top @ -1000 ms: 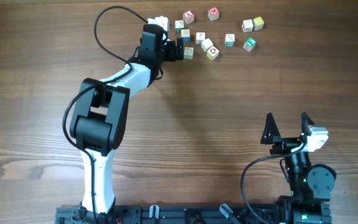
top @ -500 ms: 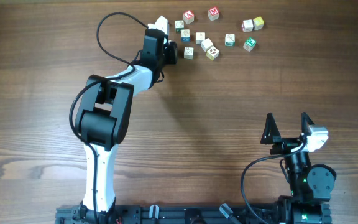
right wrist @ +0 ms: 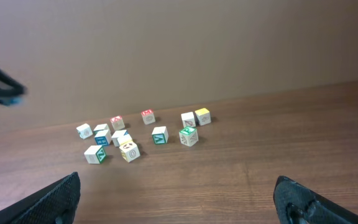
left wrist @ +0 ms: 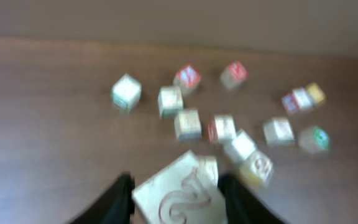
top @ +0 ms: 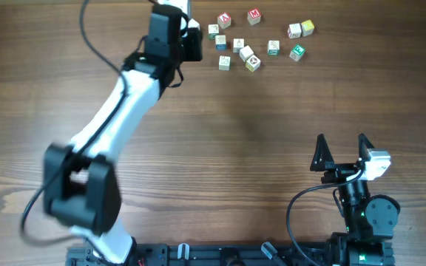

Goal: Form a circle

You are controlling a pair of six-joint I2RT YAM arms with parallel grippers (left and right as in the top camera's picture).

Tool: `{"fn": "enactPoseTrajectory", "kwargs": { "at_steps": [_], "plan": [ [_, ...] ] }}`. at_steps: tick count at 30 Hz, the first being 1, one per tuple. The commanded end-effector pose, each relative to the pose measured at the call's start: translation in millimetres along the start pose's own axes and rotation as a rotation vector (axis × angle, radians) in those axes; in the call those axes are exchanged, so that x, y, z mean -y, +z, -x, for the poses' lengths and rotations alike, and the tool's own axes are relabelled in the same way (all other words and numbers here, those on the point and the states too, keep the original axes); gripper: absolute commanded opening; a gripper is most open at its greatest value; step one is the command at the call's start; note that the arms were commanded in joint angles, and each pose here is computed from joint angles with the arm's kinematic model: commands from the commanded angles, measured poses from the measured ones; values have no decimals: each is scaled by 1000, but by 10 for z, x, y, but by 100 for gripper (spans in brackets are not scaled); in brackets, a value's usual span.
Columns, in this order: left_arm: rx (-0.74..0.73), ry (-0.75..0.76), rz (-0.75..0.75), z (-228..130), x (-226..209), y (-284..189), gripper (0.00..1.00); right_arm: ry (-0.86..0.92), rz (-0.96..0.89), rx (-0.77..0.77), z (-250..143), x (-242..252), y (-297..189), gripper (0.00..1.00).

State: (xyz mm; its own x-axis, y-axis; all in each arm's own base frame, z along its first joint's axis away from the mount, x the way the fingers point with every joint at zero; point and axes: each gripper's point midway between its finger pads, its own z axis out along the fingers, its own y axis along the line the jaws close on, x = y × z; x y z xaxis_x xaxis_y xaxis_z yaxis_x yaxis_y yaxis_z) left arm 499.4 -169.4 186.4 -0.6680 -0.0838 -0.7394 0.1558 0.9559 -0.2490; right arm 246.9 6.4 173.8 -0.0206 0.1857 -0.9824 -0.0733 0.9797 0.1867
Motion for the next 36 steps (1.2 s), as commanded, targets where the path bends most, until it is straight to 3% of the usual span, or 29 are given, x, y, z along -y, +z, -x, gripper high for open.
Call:
{"fn": "enactPoseTrajectory", "kwargs": {
  "at_steps": [1, 5, 7, 14, 22, 26, 32, 36],
  "plan": [
    [-121, 12, 17, -226, 52, -431, 28, 11, -14, 7, 12, 28, -1, 100],
    [-358, 47, 48, -860, 128, -581, 26, 11, -13, 7, 12, 27, -1, 100],
    [-392, 70, 40, -1018, 203, -572, 27, 11, -14, 7, 12, 28, -1, 100],
    [-373, 110, -1, -1195, 369, -424, 26, 11, -14, 7, 12, 28, -1, 100],
    [-324, 113, -29, -1121, 452, -284, 22, 11, -13, 7, 12, 27, -1, 99],
    [-395, 143, -30, -1434, 539, -31, 25, 10, -13, 7, 12, 27, -1, 100],
    [-471, 197, -54, -1966, 787, 369, 22, 11, -14, 7, 12, 28, -1, 100],
    [-425, 56, 91, -2024, 637, 562, 26, 11, -13, 7, 12, 27, -1, 100]
  ]
}}
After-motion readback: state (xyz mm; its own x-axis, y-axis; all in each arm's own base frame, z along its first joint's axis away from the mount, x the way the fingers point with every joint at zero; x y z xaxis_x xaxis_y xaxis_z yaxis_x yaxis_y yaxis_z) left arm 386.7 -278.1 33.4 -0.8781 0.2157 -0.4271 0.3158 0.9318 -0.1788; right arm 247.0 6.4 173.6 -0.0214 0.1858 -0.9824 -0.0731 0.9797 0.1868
